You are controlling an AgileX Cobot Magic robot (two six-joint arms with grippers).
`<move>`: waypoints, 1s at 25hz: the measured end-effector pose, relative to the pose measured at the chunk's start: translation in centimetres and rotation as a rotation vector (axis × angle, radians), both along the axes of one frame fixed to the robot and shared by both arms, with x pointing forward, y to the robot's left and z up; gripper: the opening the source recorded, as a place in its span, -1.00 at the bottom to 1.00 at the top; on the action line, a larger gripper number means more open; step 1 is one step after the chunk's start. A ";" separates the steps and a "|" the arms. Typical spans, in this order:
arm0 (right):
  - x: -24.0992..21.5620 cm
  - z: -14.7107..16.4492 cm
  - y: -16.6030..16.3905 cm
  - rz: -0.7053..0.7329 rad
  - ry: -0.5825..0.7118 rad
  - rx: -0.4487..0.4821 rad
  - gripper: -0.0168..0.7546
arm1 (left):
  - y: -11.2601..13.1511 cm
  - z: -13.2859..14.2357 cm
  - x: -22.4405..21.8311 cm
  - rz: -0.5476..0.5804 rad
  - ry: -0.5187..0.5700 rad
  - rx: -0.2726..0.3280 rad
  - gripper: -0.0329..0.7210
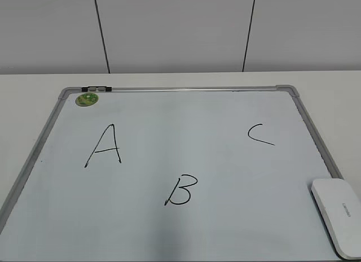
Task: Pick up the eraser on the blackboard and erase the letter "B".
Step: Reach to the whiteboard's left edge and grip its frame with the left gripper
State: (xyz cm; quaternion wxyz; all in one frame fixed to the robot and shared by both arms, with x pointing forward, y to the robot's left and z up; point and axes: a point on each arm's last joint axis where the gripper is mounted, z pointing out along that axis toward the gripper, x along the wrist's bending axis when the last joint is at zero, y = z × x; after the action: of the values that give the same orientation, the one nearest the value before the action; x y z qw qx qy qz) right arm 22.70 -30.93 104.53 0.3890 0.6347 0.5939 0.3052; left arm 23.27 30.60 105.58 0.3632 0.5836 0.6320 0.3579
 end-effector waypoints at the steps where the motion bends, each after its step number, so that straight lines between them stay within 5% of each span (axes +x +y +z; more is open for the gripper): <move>1: 0.0 0.0 0.0 0.000 0.000 0.000 0.48 | 0.0 0.0 0.0 0.000 0.000 0.000 -0.28; 14: 0.0 0.0 0.0 0.000 0.000 0.000 0.48 | 0.0 0.0 0.2 -0.002 0.016 -0.002 -0.28; 25: 0.0 0.0 0.0 0.000 0.000 0.000 0.48 | -0.2 1.1 5.9 -0.005 0.228 0.003 -0.27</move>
State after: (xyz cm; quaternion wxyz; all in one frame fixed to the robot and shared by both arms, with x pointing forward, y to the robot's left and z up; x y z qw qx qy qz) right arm 22.70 -30.93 104.53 0.3890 0.6347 0.5939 0.3052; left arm 29.15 30.41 106.64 0.2890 0.6228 0.6670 0.2893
